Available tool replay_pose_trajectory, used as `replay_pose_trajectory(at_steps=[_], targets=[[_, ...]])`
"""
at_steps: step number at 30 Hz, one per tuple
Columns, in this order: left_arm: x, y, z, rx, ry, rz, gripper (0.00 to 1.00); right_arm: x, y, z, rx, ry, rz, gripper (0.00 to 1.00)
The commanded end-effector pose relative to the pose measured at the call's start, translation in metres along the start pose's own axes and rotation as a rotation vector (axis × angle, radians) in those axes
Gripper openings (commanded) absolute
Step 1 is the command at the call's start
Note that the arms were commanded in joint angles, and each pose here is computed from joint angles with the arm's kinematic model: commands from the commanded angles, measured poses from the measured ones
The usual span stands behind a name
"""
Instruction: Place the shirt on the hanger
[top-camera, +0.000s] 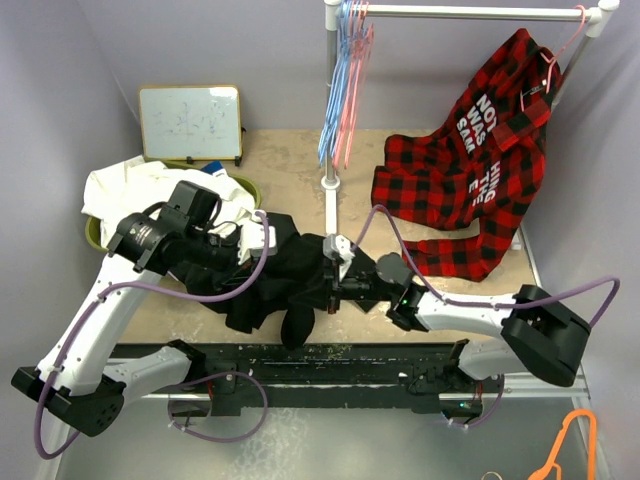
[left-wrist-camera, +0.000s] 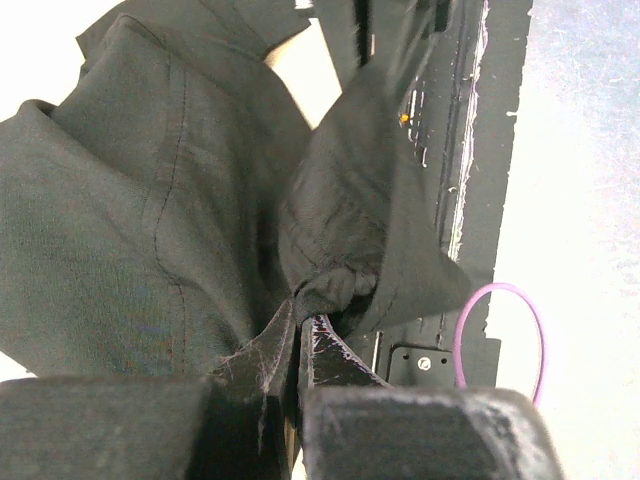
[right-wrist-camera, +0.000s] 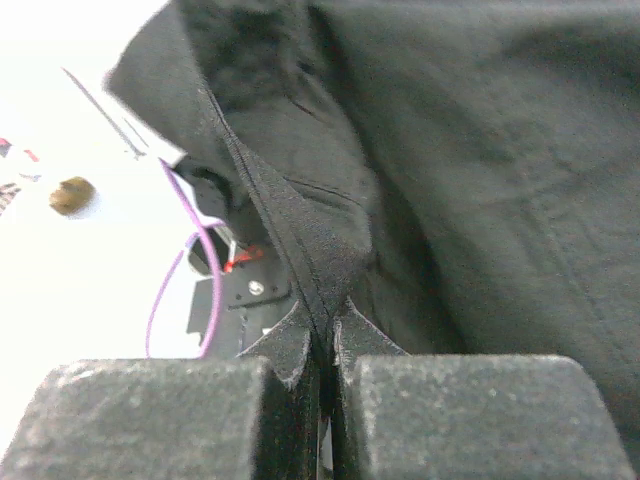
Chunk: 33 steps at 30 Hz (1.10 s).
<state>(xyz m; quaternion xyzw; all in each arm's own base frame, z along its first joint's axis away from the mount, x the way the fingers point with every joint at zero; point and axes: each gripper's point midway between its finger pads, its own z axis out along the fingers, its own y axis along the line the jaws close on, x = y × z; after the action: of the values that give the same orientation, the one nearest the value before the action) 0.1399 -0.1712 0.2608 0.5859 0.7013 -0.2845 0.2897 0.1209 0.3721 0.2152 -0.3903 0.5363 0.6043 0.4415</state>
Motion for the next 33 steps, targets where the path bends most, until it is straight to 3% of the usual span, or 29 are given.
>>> replay_pose_trajectory(at_steps=[1, 5, 9, 16, 20, 22, 25, 26, 27, 28, 31, 33], targets=[[-0.008, 0.007, -0.004, -0.042, -0.035, 0.067, 0.00, -0.065, 0.077, -0.015, -0.452, -0.245, -0.065, 0.00], [-0.012, 0.014, 0.000, -0.048, -0.044, 0.076, 0.00, -0.063, 0.080, 0.010, -0.602, -0.096, 0.090, 0.00], [-0.005, 0.033, 0.002, -0.119, -0.004, 0.098, 0.00, -0.068, 0.090, 0.001, -0.640, -0.091, 0.007, 0.00], [0.018, 0.077, 0.004, -0.311, 0.104, 0.125, 0.00, -0.064, 0.090, -0.019, -0.617, -0.061, 0.019, 0.00], [0.013, 0.074, 0.004, -0.296, 0.091, 0.083, 0.02, -0.059, 0.082, -0.025, -0.572, -0.073, 0.032, 0.00], [0.009, 0.076, -0.001, -0.315, 0.090, 0.052, 0.10, -0.059, 0.075, -0.026, -0.545, -0.080, 0.037, 0.00], [0.020, 0.129, -0.026, -0.626, 0.186, -0.019, 0.33, -0.061, 0.073, -0.030, -0.538, -0.074, 0.040, 0.00], [0.024, 0.143, -0.037, -0.719, 0.223, -0.046, 0.44, -0.060, 0.073, -0.032, -0.540, -0.067, 0.040, 0.00], [0.026, 0.154, -0.049, -0.806, 0.247, -0.077, 0.67, -0.058, 0.073, -0.034, -0.541, -0.055, 0.049, 0.00], [0.018, 0.159, -0.062, -0.867, 0.228, -0.104, 0.80, -0.055, 0.071, -0.036, -0.534, -0.042, 0.071, 0.00], [-0.016, 0.134, -0.082, -0.791, 0.086, -0.140, 1.00, -0.044, 0.063, -0.045, -0.495, -0.010, 0.154, 0.00], [-0.039, 0.103, -0.088, -0.655, -0.013, -0.115, 0.99, -0.040, 0.061, -0.049, -0.469, -0.014, 0.182, 0.00]])
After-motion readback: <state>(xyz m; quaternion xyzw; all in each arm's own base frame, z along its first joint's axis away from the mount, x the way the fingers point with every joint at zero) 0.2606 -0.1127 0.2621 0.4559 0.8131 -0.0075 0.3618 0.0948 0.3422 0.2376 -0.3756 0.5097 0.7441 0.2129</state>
